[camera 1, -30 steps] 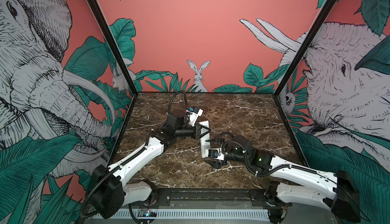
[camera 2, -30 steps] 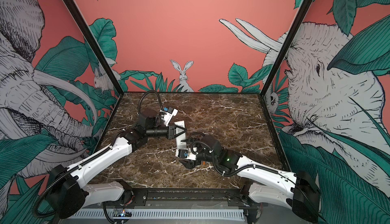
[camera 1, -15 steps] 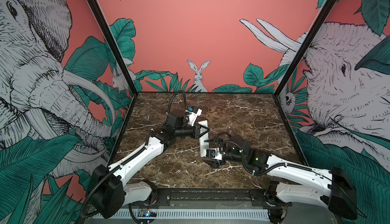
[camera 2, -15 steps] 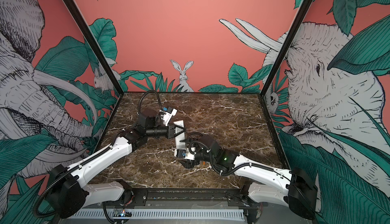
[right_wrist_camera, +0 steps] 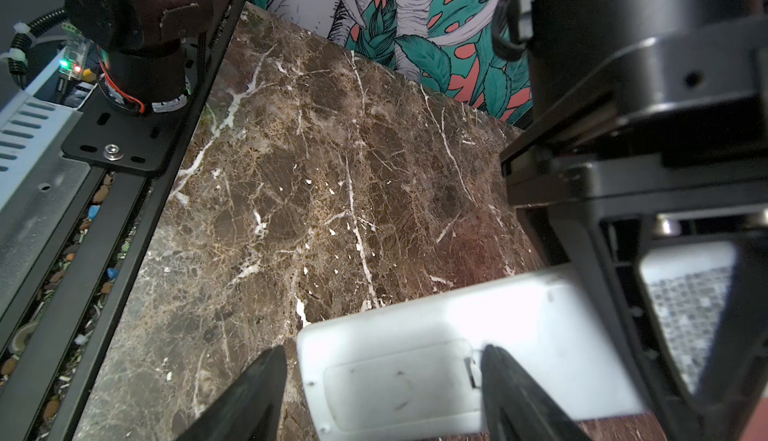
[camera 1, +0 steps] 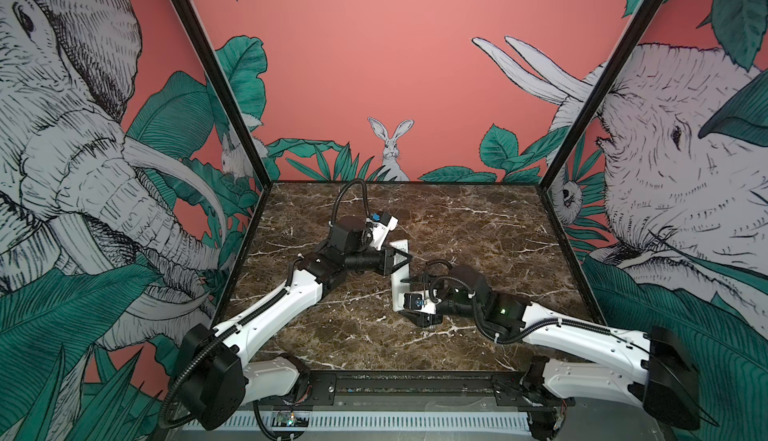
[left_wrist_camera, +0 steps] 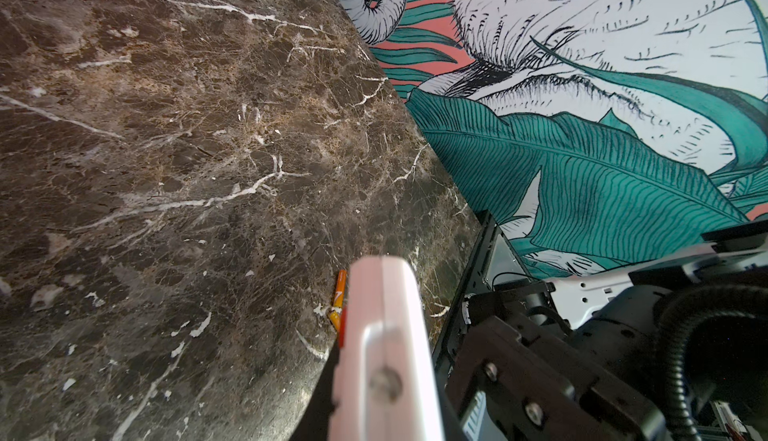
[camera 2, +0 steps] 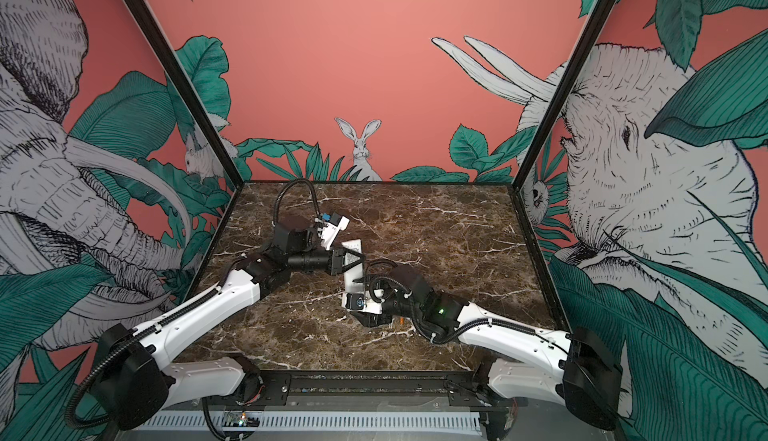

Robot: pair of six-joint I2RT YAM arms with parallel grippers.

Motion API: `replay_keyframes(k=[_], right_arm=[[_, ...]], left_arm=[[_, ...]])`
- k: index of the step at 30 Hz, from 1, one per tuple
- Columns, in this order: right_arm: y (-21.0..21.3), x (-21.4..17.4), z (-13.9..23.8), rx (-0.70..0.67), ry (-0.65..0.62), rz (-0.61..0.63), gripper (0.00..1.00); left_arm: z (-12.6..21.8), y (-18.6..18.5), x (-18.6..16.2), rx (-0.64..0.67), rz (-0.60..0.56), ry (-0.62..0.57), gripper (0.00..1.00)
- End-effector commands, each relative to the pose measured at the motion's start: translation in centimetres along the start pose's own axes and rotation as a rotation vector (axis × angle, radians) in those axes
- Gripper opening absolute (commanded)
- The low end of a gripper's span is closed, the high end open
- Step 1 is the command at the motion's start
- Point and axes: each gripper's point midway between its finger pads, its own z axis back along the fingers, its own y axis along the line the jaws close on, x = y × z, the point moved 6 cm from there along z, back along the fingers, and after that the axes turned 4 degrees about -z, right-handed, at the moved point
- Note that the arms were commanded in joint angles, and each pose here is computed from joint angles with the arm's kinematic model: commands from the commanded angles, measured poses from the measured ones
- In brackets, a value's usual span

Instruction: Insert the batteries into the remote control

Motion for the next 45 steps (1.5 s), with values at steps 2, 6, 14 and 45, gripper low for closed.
replay_keyframes(k=[2, 6, 14, 45], right_arm=[[1.6, -1.1, -0.3, 0.093, 0.063, -0.024, 0.69], [1.8, -1.1, -0.3, 0.102, 0.07, -0.023, 0.64], [2.1, -0.7, -0.1, 0.115, 0.067, -0.017, 0.58], [-0.4, 1.6, 0.2, -0.025, 0.014, 0.064, 0.72]], left_arm=[[0.5, -1.7, 1.5, -0.058, -0.057, -0.044, 0.0], [0.5, -1.4, 1.4, -0.036, -0.057, -0.038, 0.0], [0.4, -0.8, 1.1, 0.014, -0.052, -0.02, 0.0], [0.1, -0.8, 0.4, -0.027, -0.039, 0.01, 0.0]])
